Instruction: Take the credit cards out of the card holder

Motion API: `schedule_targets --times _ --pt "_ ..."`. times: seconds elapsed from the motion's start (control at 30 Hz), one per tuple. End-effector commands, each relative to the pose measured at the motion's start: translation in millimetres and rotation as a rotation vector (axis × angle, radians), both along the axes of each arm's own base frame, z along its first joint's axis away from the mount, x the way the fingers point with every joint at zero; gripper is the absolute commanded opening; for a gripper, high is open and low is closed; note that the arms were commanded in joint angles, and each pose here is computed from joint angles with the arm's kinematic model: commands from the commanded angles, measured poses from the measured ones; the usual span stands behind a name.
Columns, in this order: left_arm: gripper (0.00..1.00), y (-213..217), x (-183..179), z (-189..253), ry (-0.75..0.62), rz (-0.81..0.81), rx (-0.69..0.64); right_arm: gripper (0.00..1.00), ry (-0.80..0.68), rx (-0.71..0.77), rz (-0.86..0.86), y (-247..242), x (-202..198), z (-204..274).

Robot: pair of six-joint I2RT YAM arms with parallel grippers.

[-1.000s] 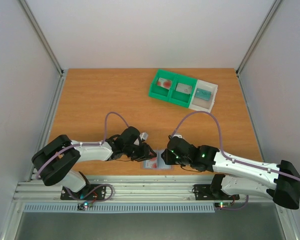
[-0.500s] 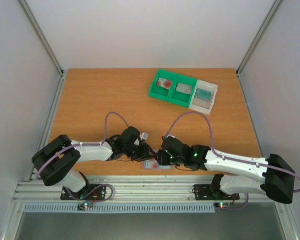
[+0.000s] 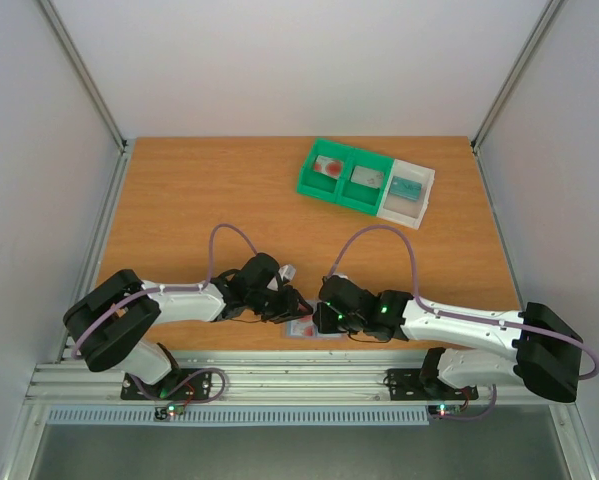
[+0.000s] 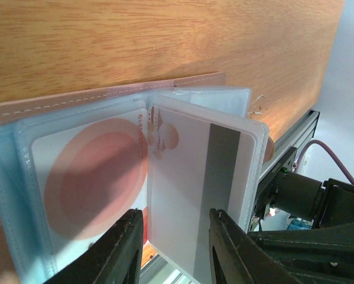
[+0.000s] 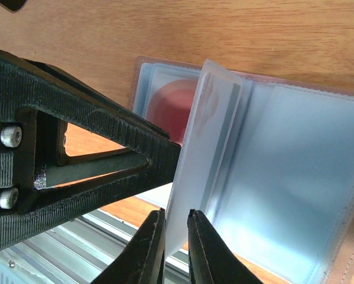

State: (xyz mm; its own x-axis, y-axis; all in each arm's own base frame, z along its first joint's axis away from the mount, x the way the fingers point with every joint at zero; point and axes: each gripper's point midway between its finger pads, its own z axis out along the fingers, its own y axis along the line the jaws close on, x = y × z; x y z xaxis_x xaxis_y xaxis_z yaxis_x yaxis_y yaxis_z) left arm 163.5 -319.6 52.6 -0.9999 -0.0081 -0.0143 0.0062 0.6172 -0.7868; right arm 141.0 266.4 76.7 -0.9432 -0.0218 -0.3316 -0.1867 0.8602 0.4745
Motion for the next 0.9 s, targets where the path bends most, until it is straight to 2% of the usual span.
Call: schedule_targets --times 0.0,0.3,0.47,0.63,0.87 --pt "0.32 0.2 -1.0 -3.3 -0.011 -0.005 0.0 0.11 -0.013 0.002 -0.01 -1.3 0.5 -0.6" --pt "0.32 0.2 -0.4 -4.1 -0.012 -0.005 0.006 0.07 -0.016 -0.006 -0.014 -4.5 0.3 -4.3" --pt "0.33 0.6 -0.5 -4.7 -0.011 -0.004 0.009 0.04 -0.024 0.098 0.022 8.7 -3.4 0.9" --pt "0.33 4.1 -0.2 -3.2 -0.022 0.002 0.022 0.02 -0.034 0.096 0.018 6.1 -2.7 0.7" --pt "0.35 5.0 -0.1 -2.9 -0.025 0.002 0.029 0.06 -0.011 0.044 0.01 -1.5 -5.2 -5.4"
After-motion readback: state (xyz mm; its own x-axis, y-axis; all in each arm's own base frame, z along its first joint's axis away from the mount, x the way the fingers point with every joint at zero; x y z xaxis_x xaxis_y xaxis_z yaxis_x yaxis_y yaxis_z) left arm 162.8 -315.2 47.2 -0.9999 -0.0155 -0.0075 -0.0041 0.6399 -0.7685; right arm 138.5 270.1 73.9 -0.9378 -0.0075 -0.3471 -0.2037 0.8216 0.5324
